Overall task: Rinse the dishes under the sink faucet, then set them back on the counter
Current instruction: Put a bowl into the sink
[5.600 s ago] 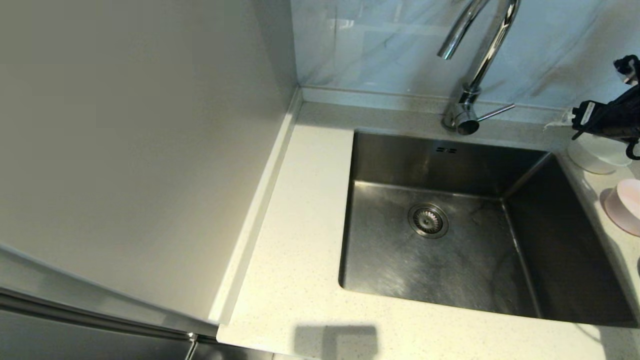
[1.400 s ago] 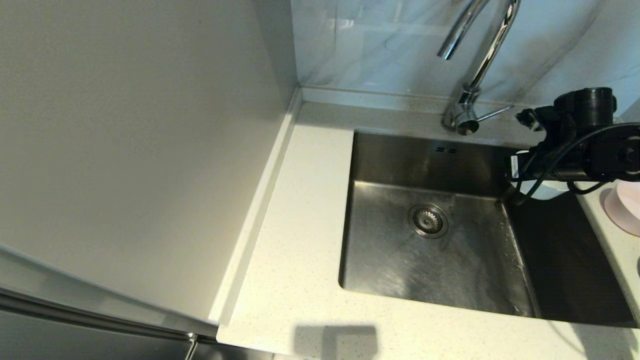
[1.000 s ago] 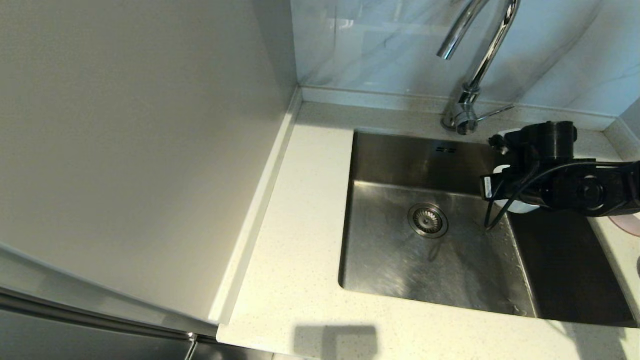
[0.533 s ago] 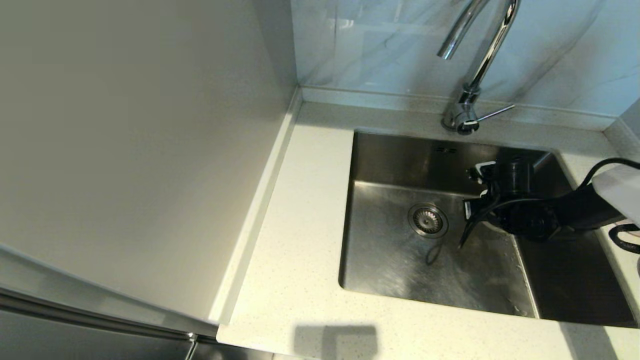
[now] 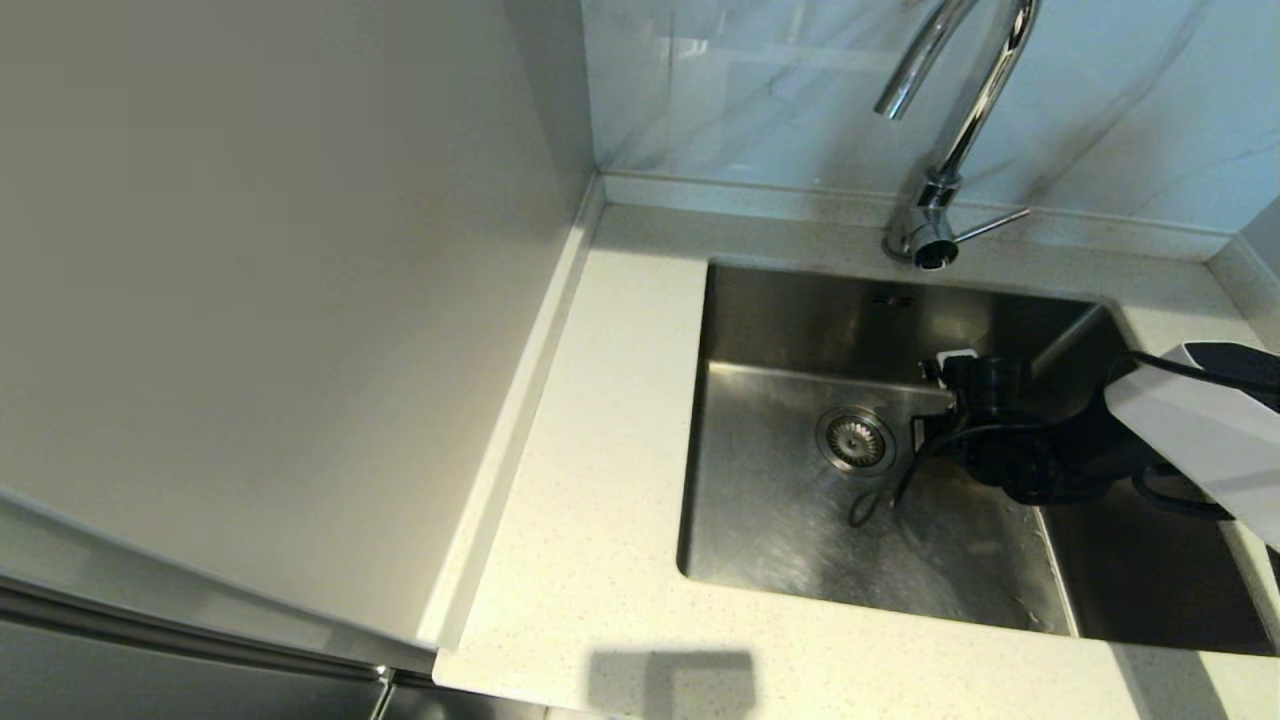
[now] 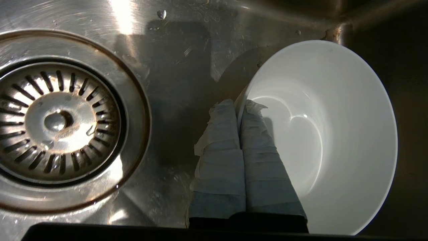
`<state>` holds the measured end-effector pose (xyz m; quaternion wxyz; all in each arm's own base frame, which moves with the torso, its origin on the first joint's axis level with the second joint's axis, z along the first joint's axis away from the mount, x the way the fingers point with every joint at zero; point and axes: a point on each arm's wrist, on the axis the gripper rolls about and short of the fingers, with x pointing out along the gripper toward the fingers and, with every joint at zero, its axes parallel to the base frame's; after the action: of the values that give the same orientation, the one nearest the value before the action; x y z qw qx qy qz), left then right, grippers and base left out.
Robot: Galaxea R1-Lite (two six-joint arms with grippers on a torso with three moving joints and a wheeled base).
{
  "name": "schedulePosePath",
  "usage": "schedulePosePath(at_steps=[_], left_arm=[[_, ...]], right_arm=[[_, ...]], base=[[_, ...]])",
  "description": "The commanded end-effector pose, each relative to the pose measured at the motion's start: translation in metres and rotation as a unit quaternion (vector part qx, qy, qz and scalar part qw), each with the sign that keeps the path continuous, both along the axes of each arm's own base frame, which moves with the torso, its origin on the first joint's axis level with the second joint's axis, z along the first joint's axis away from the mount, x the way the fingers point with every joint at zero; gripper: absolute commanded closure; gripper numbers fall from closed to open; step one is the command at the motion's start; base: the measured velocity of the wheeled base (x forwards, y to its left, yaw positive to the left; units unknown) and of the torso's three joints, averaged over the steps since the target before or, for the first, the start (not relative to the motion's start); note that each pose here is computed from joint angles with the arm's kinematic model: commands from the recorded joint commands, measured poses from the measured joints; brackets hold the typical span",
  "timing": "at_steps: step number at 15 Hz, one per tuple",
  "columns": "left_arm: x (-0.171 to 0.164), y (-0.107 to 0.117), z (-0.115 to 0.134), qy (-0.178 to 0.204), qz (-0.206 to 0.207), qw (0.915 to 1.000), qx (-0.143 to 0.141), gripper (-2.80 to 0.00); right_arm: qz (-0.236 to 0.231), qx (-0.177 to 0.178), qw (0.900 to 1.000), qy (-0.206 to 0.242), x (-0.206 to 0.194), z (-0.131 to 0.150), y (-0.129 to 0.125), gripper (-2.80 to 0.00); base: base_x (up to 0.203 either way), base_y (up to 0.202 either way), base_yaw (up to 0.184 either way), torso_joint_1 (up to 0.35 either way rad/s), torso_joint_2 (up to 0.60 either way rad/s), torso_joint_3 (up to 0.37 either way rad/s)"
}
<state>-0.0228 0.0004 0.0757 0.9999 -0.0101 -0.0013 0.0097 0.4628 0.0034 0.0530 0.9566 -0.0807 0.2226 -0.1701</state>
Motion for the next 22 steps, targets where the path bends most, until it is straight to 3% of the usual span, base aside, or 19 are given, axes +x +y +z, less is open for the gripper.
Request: schedulePosePath(at_steps=[1, 13, 14, 18, 22], left_arm=[[0.000, 0.000, 0.000, -0.002, 0.000, 1.0000, 0.000, 0.00], [0.000, 0.000, 0.000, -0.002, 0.000, 1.0000, 0.000, 0.00], [0.000, 0.000, 0.000, -0.002, 0.000, 1.0000, 0.000, 0.00], [0.000, 0.000, 0.000, -0.002, 0.000, 1.0000, 0.000, 0.00], [0.000, 0.000, 0.000, -0.002, 0.000, 1.0000, 0.000, 0.00]], right_arm=[[-0.003, 0.000, 1.000, 0.003, 0.005, -0.008, -0.001, 0.00], [-0.018, -0.008, 1.000, -0.005, 0.018, -0.017, -0.004, 0.00], [-0.020, -0.009, 1.000, -0.006, 0.018, -0.016, -0.005, -2.80], [-0.022, -0.008, 1.000, -0.020, 0.014, 0.000, -0.005, -2.80], [-0.023, -0.008, 0.999, -0.045, -0.004, 0.039, -0.005, -2.80]], base=[[0.000, 0.000, 0.000, 0.000, 0.00, 0.000], [0.000, 0.000, 0.000, 0.000, 0.00, 0.000], [0.000, 0.000, 0.000, 0.000, 0.00, 0.000], [0.000, 0.000, 0.000, 0.000, 0.00, 0.000], [0.000, 0.000, 0.000, 0.000, 0.00, 0.000]])
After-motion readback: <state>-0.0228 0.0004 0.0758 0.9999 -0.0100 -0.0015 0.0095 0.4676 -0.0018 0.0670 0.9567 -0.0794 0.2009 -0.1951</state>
